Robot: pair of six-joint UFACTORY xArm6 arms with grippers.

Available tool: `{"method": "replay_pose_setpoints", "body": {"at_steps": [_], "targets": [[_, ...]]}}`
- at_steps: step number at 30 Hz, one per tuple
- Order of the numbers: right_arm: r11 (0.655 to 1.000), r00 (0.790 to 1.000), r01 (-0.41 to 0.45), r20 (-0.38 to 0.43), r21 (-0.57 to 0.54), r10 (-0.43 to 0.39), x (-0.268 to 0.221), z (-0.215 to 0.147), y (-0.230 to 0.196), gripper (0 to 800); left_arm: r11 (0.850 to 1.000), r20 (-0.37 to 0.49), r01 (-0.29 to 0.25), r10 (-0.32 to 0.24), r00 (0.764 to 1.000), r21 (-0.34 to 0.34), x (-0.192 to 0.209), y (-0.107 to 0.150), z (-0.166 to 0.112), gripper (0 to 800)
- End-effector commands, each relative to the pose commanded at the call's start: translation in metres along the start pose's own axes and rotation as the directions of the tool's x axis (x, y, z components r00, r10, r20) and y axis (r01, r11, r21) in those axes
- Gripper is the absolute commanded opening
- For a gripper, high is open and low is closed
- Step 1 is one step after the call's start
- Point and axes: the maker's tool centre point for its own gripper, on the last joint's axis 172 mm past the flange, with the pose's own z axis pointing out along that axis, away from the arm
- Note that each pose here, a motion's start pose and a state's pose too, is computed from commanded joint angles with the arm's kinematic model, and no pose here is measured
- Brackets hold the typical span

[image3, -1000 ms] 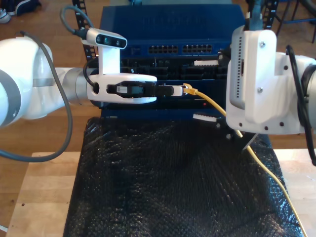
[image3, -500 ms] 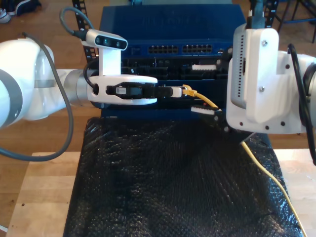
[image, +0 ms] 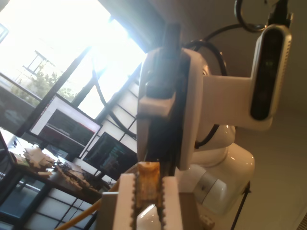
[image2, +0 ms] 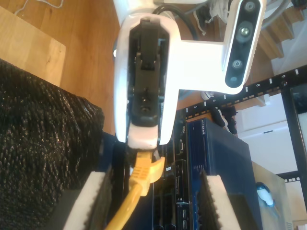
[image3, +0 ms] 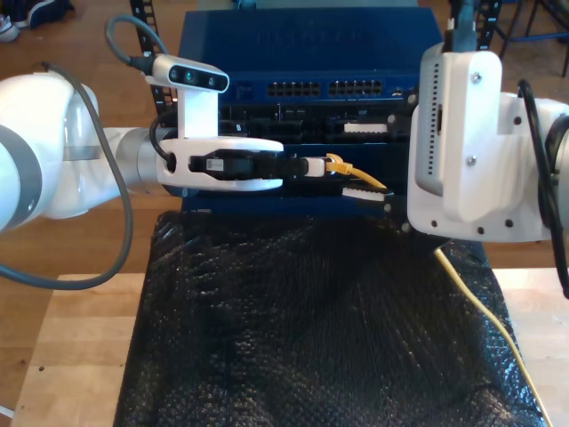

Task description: Grab the cable and plug it in

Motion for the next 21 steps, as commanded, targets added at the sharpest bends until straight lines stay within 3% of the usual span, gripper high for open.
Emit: {"method": "replay_pose_setpoints", "body": {"at_steps": [5,8,21], "targets": [[1.000,1.000,0.002,-0.004,0.002,-0.002,0.0017,0.0005,-0.0007,442,1.000,0.002,0.010,-0.010,1.000,-0.009,-0.0005,0.0020,0.0012,14],[1.000,1.000,0.004,-0.008,0.006,-0.004,0.0035,0.0014,-0.0024,440,0.999,0.000,0.046,-0.046,0.999,-0.009,-0.0013,0.0013,0.0008,18],[1.000,1.000,0.003,-0.009,0.007,-0.003,0.0040,0.0016,-0.0027,385,0.999,0.000,0.048,-0.048,0.999,-0.011,-0.0006,0.0019,0.0009,25]]}}
